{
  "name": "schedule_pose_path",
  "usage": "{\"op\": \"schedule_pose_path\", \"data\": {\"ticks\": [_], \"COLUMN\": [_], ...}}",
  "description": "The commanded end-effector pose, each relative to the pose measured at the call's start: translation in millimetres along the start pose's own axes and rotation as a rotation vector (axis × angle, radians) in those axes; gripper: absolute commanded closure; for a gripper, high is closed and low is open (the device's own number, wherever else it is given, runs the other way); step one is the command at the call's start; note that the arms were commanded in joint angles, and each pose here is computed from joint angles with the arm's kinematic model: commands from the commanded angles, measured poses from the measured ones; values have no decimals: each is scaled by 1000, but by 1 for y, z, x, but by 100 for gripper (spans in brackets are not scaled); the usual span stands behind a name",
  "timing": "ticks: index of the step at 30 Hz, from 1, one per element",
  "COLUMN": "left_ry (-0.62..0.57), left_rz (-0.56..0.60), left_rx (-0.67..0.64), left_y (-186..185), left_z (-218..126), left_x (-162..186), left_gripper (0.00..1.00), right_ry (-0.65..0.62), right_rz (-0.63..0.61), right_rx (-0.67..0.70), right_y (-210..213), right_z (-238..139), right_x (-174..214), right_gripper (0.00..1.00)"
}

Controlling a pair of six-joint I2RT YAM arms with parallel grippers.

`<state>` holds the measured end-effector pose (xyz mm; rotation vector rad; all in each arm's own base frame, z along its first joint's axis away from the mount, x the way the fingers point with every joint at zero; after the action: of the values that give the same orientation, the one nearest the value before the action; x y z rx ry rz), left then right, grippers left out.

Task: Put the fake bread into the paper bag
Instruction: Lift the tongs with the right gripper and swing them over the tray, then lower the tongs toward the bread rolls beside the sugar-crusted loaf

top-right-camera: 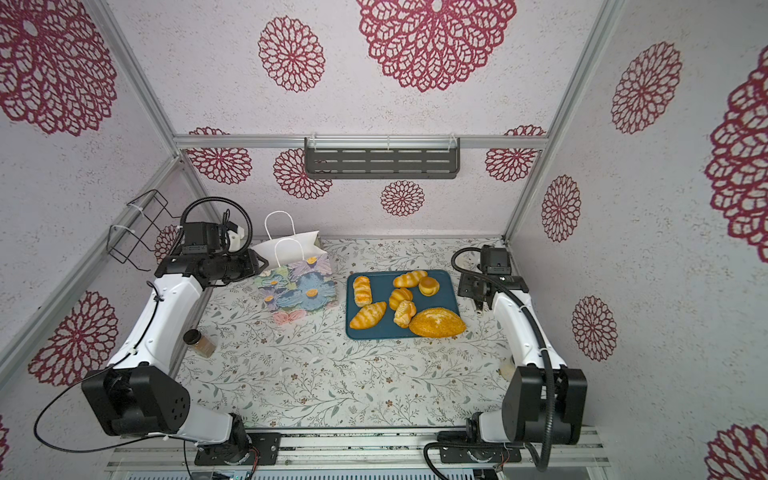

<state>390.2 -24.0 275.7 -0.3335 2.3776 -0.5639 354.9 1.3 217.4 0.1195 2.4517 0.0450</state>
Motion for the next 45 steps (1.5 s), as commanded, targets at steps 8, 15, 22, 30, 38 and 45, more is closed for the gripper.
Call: {"op": "schedule_pose_path", "data": {"ticks": [8, 15, 22, 30, 38, 45], "left_ry": [-42, -50, -52, -57, -53, -49], "left_rz": [27, 28, 27, 25, 23, 21], "left_rx": [44, 49, 46, 51, 43, 38], "left_y": [-11, -12, -12, -13, -12, -11], "left_z": [-9, -10, -10, -12, -11, -9], "left_x": [-4, -4, -4, -5, -4, -3], "left_gripper": [66, 66, 66, 66, 66, 66], "right_ry": [70, 86, 102, 219, 268, 294], "right_rz": [2, -15, 12, 64, 52, 24], "right_rx": [-56, -113, -196, -183, -205, -207], "right_y": [32, 49, 66, 69, 92, 118], "right_z": [-47, -66, -85, -90, -90, -83], "right_x": [33, 59, 73, 88, 93, 93], "right_gripper": [35, 36, 38, 40, 43, 45]}}
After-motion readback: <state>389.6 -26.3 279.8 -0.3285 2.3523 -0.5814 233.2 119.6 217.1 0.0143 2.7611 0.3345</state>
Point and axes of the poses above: each gripper's point midway between its finger pads, its own z axis out along the fingers, its own y axis along the line the jaws close on, x = y × z, the point moved 3 cm from there along -z, back along the fingers, and after that the axes turned 6 degrees about -z, right-handed, at the moved point
